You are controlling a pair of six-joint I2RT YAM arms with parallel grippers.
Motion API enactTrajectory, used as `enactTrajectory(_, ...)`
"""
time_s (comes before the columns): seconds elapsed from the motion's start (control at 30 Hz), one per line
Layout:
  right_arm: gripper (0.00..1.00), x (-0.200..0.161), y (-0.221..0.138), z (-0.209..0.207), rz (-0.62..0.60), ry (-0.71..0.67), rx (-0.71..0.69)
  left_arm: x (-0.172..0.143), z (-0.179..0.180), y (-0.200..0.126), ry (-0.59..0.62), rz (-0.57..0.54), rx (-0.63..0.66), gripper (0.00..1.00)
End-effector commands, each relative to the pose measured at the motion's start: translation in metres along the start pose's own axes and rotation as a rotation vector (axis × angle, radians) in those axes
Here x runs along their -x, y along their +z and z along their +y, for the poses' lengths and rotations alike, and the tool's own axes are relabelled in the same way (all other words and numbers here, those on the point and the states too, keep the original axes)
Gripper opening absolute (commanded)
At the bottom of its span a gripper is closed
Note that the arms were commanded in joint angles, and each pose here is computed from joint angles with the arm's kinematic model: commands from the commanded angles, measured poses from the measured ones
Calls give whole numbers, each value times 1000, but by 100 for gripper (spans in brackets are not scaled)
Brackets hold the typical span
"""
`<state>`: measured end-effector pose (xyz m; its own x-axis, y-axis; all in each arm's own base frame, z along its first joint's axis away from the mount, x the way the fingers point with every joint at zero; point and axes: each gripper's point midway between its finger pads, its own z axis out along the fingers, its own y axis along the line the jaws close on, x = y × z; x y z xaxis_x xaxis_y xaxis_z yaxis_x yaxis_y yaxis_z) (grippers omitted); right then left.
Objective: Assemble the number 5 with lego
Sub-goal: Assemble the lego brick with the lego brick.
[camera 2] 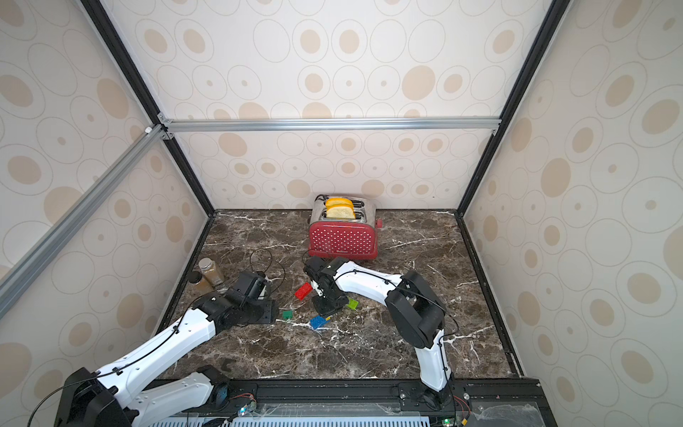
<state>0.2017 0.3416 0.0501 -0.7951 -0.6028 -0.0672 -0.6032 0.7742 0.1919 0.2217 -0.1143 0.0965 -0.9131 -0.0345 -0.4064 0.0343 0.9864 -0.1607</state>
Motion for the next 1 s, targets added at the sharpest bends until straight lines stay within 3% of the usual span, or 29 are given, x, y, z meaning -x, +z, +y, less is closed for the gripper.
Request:
enactTrajectory(0.0, 16, -9, 13, -5, 52, 5, -59, -2, 6, -1, -10, 4, 22, 60)
enactTrajectory(0.57, 14, -36, 52, -21, 166, 46, -155, -3, 7, -1, -2, 10, 28, 60)
enactTrajectory(0.97, 14, -6, 4, -57, 23, 179, -221, 4, 6, -3, 10, -3, 37, 60)
